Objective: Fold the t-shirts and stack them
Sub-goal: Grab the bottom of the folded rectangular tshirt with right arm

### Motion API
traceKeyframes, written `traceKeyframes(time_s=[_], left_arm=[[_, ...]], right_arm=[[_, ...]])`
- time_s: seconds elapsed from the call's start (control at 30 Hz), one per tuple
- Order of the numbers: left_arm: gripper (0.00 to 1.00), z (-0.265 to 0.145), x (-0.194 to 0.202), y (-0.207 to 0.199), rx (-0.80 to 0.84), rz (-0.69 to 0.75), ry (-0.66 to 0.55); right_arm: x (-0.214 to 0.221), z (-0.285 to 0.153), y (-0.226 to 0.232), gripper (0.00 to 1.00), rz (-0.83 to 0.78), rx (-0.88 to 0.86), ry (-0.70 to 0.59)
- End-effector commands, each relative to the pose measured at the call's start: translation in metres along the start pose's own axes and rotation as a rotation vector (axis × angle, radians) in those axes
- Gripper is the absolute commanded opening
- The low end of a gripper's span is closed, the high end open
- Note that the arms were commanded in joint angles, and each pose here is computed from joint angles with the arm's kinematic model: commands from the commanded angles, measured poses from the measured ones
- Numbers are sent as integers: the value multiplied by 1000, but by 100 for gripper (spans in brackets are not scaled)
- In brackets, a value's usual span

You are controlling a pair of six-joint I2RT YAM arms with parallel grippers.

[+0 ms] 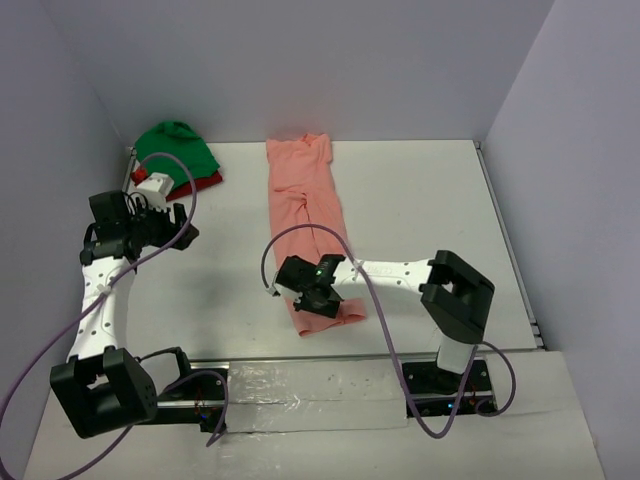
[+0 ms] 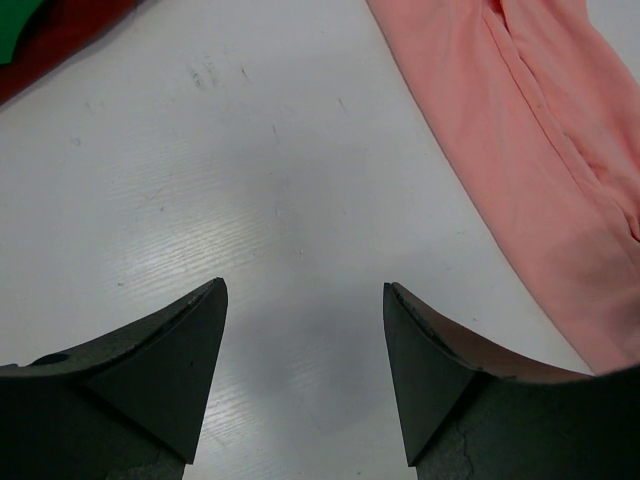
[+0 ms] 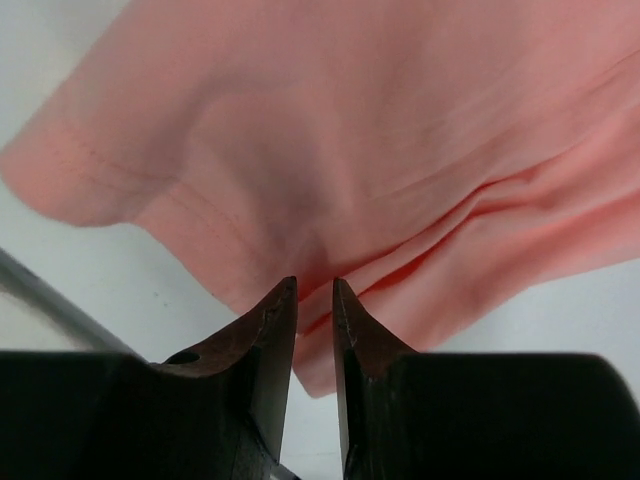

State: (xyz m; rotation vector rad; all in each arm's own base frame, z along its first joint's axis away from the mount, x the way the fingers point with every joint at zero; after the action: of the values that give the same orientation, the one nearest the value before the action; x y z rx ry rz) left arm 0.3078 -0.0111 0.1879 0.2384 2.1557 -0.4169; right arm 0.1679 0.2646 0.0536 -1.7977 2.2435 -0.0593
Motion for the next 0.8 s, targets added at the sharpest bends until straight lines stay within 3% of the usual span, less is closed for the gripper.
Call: traceKeyframes(time_s=[0.0, 0.23, 0.77], left_arm=[[73, -8, -20, -6, 26, 28, -76], [72, -11, -16, -4, 30, 16, -78], [72, -9, -12, -9, 73, 9, -72]], right_arm=[[8, 5, -4, 28, 0, 45, 102], [17, 18, -2, 27, -37, 93, 195], [22, 14, -9, 30, -59, 183, 236]])
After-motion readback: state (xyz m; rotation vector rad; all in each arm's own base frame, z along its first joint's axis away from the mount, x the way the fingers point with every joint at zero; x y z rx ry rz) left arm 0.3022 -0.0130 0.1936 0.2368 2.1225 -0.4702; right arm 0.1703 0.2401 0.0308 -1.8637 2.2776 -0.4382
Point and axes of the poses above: each gripper's point midway between its finger pads, its own z axis out along the fingers, its own y axis along the line the jaws close on, x = y × z, the point moved 1 cm from there along -z, back along the fingers, and after that the axes turned 4 degrees about -z, right-handed, at the moved point
